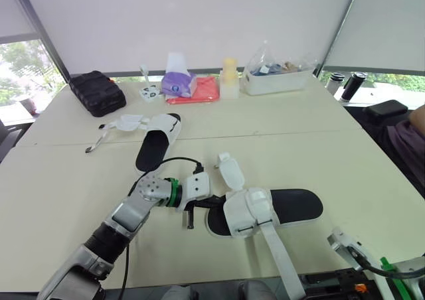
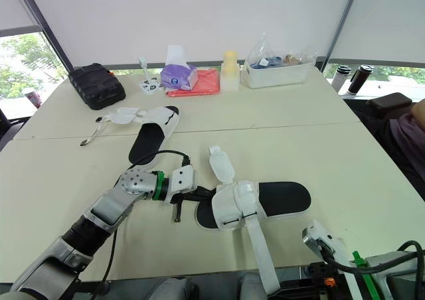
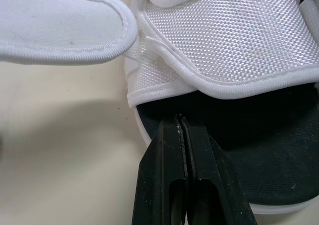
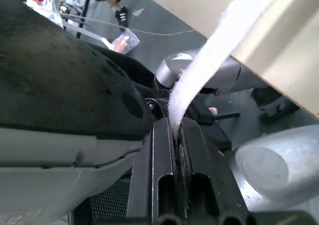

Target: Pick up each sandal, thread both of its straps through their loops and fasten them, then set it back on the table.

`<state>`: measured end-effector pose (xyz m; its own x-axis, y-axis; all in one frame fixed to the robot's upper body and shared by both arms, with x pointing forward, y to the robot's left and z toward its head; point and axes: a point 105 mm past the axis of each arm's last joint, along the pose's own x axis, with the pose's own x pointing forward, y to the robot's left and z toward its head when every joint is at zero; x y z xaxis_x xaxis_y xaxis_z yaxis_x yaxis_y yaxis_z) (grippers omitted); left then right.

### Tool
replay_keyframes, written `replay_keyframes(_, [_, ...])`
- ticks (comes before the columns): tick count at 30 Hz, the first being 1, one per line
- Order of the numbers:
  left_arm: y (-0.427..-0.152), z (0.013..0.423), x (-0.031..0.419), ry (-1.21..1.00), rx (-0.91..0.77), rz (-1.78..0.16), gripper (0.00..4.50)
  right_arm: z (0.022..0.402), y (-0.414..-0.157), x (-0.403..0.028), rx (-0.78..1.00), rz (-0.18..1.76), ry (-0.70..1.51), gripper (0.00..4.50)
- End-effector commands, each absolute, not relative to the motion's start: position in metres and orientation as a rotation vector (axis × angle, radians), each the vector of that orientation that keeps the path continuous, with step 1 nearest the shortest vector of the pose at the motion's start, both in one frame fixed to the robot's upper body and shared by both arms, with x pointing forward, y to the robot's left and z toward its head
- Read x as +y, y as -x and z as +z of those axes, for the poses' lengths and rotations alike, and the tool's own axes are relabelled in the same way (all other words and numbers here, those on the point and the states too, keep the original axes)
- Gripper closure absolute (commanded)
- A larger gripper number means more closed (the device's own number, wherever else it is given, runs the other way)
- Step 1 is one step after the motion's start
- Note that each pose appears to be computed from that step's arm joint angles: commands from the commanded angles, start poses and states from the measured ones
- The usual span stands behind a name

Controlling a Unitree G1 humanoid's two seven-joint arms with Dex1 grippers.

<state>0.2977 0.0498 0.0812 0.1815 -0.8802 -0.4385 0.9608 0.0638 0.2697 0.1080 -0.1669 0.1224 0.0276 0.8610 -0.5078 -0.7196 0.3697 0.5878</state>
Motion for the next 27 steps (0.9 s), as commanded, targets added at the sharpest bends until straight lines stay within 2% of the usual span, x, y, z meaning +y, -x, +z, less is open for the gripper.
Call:
replay_keyframes(1, [-0.311,0.056,0.069,-0.632,0.296,-1.302,4.5,0.144,-0.106,-0.155,0.85,1.334,-0.191,4.47])
replay_keyframes(11, [-0.325,0.057,0.063,-0.658,0.241,-1.266,4.5,0.188,-0.14,-0.132,0.613,1.418,-0.319,4.47])
replay_keyframes(16, [-0.319,0.055,0.061,-0.638,0.245,-1.287,4.5,0.19,-0.154,-0.129,0.6,1.401,-0.357,4.47])
replay_keyframes(23, [-0.316,0.057,0.056,-0.627,0.214,-1.287,4.5,0.181,-0.148,-0.125,0.654,1.405,-0.381,4.47])
replay_keyframes(27, [-0.315,0.062,0.053,-0.619,0.193,-1.285,4.5,0.18,-0.157,-0.125,0.632,1.37,-0.413,4.47])
